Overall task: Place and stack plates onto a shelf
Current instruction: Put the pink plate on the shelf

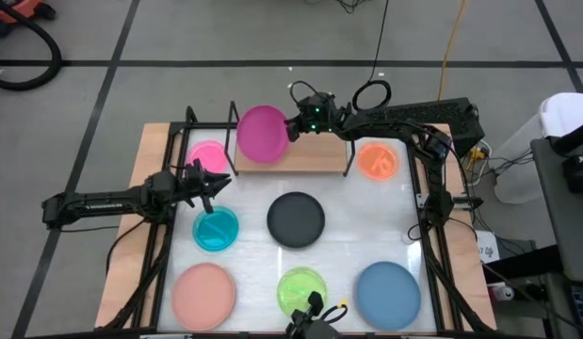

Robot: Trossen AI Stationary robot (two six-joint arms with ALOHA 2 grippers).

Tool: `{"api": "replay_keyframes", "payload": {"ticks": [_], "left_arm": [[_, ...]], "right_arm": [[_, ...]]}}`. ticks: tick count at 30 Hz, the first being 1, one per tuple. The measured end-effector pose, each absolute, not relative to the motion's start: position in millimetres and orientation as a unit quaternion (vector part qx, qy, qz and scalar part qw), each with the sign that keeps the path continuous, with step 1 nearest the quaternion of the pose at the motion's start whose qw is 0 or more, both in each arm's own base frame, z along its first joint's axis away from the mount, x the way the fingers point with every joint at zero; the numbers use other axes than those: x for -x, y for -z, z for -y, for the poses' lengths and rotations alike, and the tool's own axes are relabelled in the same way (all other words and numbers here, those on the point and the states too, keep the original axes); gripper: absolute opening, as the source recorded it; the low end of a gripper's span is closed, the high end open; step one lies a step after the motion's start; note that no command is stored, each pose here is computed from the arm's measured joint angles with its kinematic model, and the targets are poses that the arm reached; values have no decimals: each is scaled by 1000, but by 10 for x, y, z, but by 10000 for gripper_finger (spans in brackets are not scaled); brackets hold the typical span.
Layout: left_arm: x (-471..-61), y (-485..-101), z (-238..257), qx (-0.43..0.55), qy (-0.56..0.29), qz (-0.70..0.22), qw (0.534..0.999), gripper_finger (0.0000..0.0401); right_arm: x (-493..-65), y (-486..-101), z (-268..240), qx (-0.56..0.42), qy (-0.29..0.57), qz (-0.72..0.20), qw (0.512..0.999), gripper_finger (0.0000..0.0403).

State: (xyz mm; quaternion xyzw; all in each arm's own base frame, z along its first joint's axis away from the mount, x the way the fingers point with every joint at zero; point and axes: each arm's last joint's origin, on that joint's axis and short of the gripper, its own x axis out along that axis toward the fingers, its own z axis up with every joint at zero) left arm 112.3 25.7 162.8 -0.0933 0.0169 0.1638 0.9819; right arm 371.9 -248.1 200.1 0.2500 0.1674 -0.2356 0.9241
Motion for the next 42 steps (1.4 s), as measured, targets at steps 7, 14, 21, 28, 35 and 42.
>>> {"api": "replay_keyframes", "payload": {"ticks": [7, 14, 21, 28, 35, 42], "left_arm": [[-1123, -1628, -256, 93, -164, -17, 982, 84], [-1123, -1628, -257, 93, -164, -17, 982, 84], [-1123, -1627, -256, 93, -164, -17, 982, 84], [-1123, -1627, -256, 93, -164, -17, 982, 84], [-1123, -1628, -256, 93, -164, -17, 982, 84], [-1123, -1627, -256, 93, -164, -17, 982, 84]], "right_arm": [[-3707, -1894, 2407, -239, 240, -189, 922, 0], [-3682, -1810, 2370, -230, 250, -193, 921, 0], [-3674, -1794, 2366, -226, 251, -183, 923, 8], [-3674, -1793, 2366, -226, 251, -184, 923, 6], [-3674, -1793, 2366, -223, 250, -185, 924, 6], [-3677, -1787, 2351, -205, 222, -196, 933, 6]]}}
